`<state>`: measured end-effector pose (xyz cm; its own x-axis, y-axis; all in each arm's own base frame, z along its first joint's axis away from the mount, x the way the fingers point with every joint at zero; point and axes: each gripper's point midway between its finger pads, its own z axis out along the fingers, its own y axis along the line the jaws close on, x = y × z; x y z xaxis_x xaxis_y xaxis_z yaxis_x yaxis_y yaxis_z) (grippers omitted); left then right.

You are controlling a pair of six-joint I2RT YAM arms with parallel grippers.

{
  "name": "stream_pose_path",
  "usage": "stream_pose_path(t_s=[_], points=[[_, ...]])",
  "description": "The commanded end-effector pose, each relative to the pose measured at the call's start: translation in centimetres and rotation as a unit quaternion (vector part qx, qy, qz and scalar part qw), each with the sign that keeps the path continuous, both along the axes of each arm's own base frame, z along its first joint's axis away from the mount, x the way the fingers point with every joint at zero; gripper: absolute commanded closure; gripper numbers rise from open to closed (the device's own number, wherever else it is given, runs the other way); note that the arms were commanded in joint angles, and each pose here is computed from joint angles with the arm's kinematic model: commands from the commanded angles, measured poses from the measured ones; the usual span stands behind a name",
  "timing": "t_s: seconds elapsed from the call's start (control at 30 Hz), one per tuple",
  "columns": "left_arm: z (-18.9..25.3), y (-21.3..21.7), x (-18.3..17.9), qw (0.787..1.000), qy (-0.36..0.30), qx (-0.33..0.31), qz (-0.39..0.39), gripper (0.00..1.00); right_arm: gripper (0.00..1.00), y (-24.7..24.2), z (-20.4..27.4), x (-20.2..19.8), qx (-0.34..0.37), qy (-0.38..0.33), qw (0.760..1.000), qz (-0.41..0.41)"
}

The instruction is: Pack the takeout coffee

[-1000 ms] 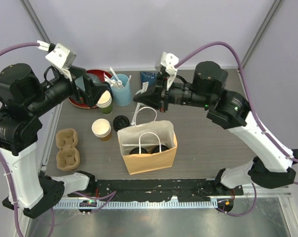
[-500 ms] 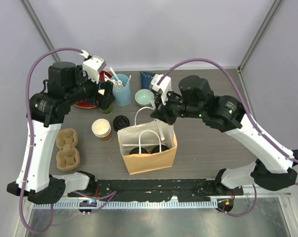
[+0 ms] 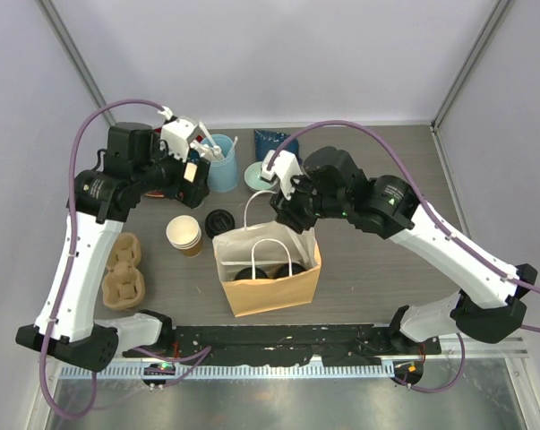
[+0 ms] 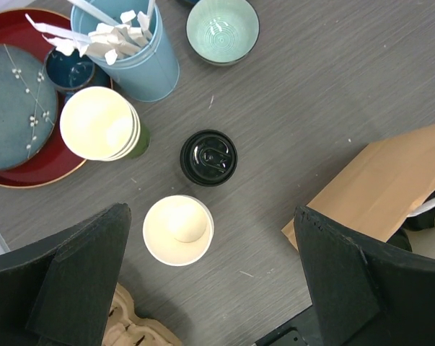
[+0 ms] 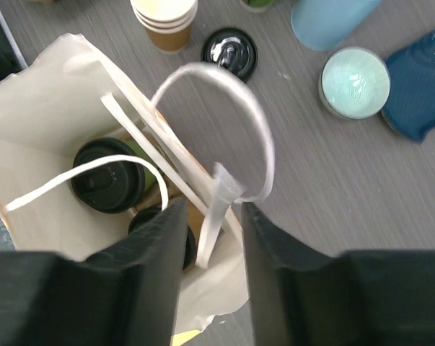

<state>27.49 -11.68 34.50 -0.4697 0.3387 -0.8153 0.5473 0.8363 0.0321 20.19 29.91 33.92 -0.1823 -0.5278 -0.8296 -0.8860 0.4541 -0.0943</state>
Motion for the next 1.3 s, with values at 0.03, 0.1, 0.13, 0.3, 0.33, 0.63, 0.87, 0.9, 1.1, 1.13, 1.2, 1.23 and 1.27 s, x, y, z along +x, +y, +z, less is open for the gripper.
stream_pose_path(t_s=[0.03,0.1,0.13,0.3,0.33,0.63,0.87,0.9,1.1,1.13,1.2,1.23,1.27], points=[[0.6,0.4,0.7,1.0,-0.026,-0.003,0.007,0.0,0.47,-0.6,0.8,0.3,0.004,-0.032,0.999,-0.001],[0.5,0.4,0.7,1.0,-0.025,-0.003,0.006,0.0,0.38,-0.4,1.6,-0.2,0.016,-0.032,0.999,0.008],[0.5,0.4,0.7,1.0,-0.025,-0.004,0.006,0.0,0.36,-0.3,2.0,-0.3,0.023,-0.032,0.999,0.01],[0.4,0.7,0.5,1.0,-0.023,-0.004,0.01,0.0,0.33,-0.3,4.2,-0.9,0.065,-0.046,0.997,0.02],[0.2,0.8,0.4,1.0,-0.02,-0.002,0.013,0.0,0.32,-0.7,4.9,-1.1,0.08,-0.051,0.995,0.012],[-2.6,3.2,-0.5,0.998,0.012,-0.005,0.06,0.0,0.25,-5.7,9.3,3.6,0.193,-0.113,0.962,-0.159],[-4.4,5.9,-1.4,0.994,0.004,-0.014,0.112,0.0,0.2,-12.1,7.7,10.5,0.192,-0.123,0.92,-0.319],[-5.7,6.2,-1.5,0.993,0.017,-0.01,0.119,0.0,0.2,-12.7,5.7,11.7,0.18,-0.105,0.92,-0.331],[-9.7,8.9,-1.1,0.986,0.001,0.016,0.169,0.0,0.2,-21.3,-3.4,17.0,0.206,-0.033,0.861,-0.463],[-9.9,9.1,-0.6,0.985,-0.01,0.019,0.171,0.0,0.2,-23.3,-3.5,18.1,0.227,-0.05,0.844,-0.484],[-12.2,9.9,-0.1,0.981,-0.006,0.035,0.188,0.0,0.2,-24.6,-8.2,18.4,0.225,-0.022,0.835,-0.501],[-12.7,10.2,0.2,0.98,-0.01,0.04,0.196,0.0,0.2,-25.3,-8.6,19.2,0.24,-0.036,0.825,-0.511],[-13.5,10.5,1.2,0.978,-0.026,0.041,0.204,0.0,0.2,-26.5,-11.5,18.9,0.232,-0.025,0.815,-0.531]])
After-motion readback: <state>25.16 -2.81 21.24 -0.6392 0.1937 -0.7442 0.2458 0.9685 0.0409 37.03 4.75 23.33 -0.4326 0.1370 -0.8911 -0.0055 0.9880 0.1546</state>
